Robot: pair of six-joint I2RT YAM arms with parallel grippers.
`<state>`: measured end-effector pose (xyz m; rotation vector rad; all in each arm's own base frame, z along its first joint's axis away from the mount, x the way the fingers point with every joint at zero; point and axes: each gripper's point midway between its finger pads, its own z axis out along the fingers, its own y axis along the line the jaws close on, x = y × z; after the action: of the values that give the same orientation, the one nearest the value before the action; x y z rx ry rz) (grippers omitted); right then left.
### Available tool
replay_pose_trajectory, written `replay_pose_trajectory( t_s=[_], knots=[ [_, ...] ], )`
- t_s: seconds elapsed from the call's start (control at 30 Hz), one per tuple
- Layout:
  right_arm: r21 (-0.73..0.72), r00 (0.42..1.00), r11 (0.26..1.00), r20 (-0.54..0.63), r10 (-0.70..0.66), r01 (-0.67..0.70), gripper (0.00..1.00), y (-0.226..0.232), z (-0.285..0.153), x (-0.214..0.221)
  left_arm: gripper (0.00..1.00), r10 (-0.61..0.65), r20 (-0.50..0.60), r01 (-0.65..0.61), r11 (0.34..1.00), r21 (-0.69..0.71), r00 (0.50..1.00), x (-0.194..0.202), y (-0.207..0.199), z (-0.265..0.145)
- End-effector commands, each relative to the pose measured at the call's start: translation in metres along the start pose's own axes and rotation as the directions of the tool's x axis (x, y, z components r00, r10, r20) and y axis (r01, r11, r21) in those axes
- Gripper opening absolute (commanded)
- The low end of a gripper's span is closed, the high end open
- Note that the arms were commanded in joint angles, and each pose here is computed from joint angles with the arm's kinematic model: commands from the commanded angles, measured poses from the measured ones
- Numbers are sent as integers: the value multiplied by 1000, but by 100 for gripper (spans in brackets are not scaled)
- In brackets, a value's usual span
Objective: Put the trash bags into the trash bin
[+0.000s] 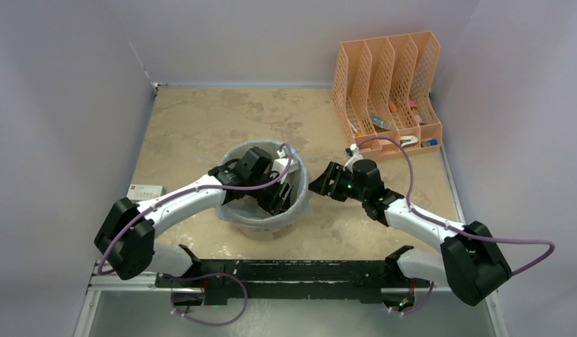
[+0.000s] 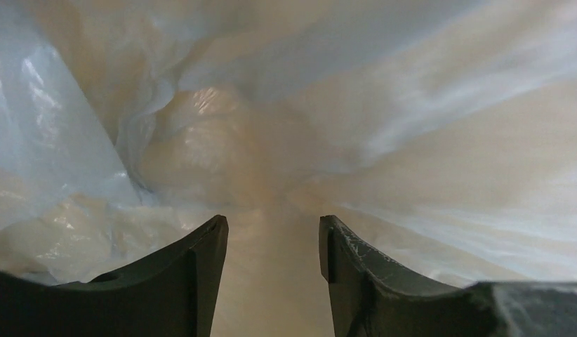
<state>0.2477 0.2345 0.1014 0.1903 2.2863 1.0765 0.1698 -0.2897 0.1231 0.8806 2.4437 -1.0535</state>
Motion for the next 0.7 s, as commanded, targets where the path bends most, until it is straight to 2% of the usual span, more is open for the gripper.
replay_pose_trajectory(
  t_s=[0.0, 0.2, 0.53, 0.67],
  knots=[
    [-69, 999, 997, 29, -26, 28, 69, 21, 0, -12, 49, 19, 13, -18, 999, -33, 1000, 7, 15, 12],
    [-68, 999, 997, 28, -23, 25, 70, 21, 0, -13, 46, -19, -55, 15, 998, -63, 998, 18, 29, 27],
    [-43, 998, 999, 66, -19, 22, 74, 21, -9, -19, 45, 25, 38, -24, 999, -22, 999, -4, 2, -3],
    [-45, 996, 999, 84, -20, 23, 74, 22, -7, -23, 43, 30, 27, -29, 999, -39, 999, -2, 2, -10]
  ],
)
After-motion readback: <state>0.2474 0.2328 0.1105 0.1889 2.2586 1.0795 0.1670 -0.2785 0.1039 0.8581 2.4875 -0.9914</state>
